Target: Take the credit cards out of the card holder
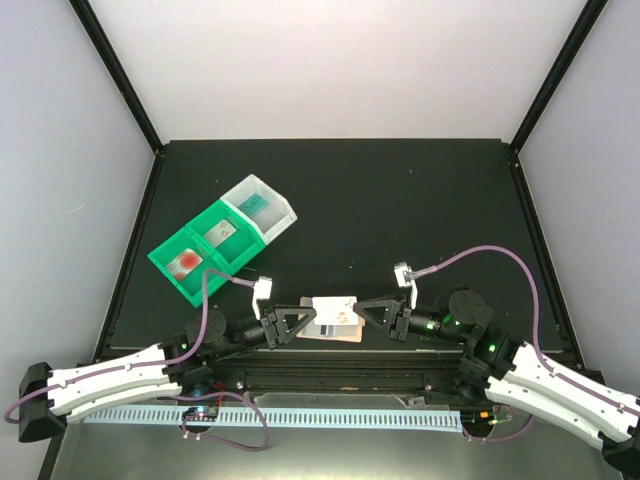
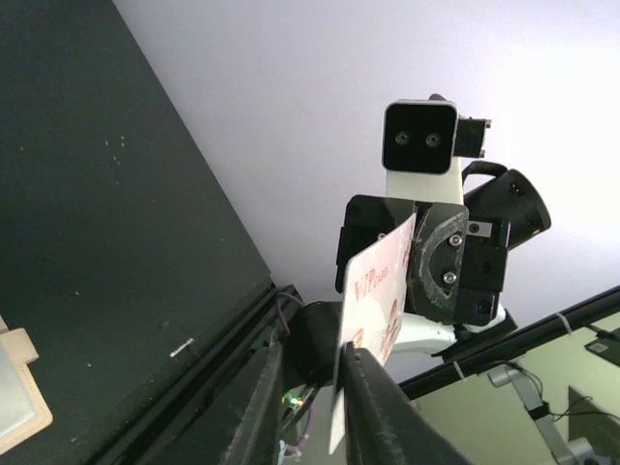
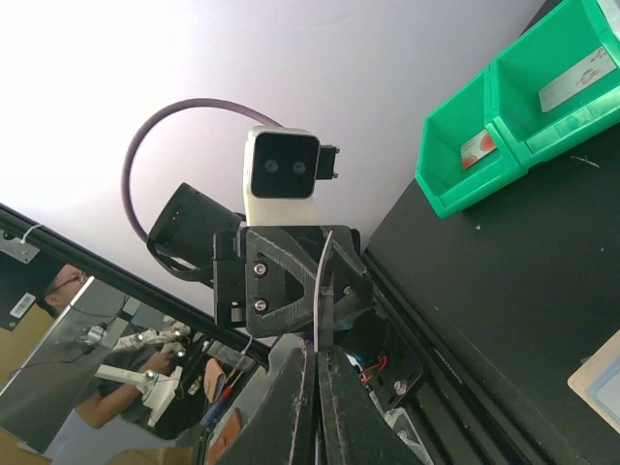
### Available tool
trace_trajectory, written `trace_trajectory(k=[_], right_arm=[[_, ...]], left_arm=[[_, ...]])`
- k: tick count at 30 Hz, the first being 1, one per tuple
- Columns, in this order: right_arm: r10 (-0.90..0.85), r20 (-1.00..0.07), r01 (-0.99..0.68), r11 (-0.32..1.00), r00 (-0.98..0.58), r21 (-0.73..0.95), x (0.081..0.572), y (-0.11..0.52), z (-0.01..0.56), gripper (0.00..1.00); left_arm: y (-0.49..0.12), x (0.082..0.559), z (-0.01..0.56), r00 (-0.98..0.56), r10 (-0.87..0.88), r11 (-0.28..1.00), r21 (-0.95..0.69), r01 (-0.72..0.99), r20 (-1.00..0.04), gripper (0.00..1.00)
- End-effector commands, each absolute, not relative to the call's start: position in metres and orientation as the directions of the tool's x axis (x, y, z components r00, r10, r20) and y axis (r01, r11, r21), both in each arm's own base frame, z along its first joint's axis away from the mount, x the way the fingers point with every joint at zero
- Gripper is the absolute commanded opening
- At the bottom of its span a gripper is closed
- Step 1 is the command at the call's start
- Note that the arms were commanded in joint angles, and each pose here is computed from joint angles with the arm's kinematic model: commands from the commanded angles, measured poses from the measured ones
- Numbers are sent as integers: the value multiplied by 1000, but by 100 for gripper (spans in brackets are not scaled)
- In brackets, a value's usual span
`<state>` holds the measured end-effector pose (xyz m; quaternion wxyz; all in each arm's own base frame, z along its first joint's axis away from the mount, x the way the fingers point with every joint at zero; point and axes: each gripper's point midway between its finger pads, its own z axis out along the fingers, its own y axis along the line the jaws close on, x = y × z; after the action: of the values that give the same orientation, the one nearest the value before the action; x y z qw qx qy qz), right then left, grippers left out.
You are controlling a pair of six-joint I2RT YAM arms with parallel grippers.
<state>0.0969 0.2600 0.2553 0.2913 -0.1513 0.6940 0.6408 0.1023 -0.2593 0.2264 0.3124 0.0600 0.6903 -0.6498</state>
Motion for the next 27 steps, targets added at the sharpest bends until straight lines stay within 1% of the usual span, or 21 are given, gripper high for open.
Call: trace_trajectory(k=[1,5,8,10,11,13,14,15,18,21,22,23,27], right_arm=[[162,-597,-590,96,-785,802,93,261,261,1],[164,-593,-582,111,-789,805,95,261,255,1],[175,-583,-570,123,-794,813,98,261,252,1],[176,-575,-563,114,-799,818,98,263,252,1],[172,-577,-566,110,-799,817,98,264,252,1],[159,-584,-571,119,-796,812,99,266,251,1],[156,-586,-572,125,-795,810,99,266,251,1],[155,-585,-570,130,-796,811,100,267,250,1],[165,-571,-556,131,-804,821,102,267,250,1],[162,-568,-548,153,-807,822,104,268,248,1],[158,-572,-550,163,-805,819,105,268,248,2],[157,-574,-548,181,-803,816,106,267,246,6],[181,-572,-518,272,-800,811,117,261,239,26]], left_arm=[[-260,101,243,-793,-340,91,-857,507,-505,15],[-261,100,244,-796,-333,83,-857,508,-505,2],[-261,101,245,-805,-344,69,-868,492,-484,2],[-261,98,249,-814,-347,26,-872,488,-466,2],[-263,96,251,-816,-335,15,-869,495,-471,3],[-265,94,248,-818,-307,35,-864,502,-487,7],[-266,94,245,-820,-301,41,-866,499,-487,3],[-265,94,243,-824,-303,32,-869,493,-479,2],[-260,92,246,-837,-336,-46,-881,472,-431,2],[-255,95,250,-818,-365,-36,-872,489,-444,2],[-253,95,252,-807,-371,-26,-864,503,-459,2],[-251,97,252,-798,-379,-9,-860,510,-469,1],[-240,102,253,-778,-431,4,-864,504,-457,2]])
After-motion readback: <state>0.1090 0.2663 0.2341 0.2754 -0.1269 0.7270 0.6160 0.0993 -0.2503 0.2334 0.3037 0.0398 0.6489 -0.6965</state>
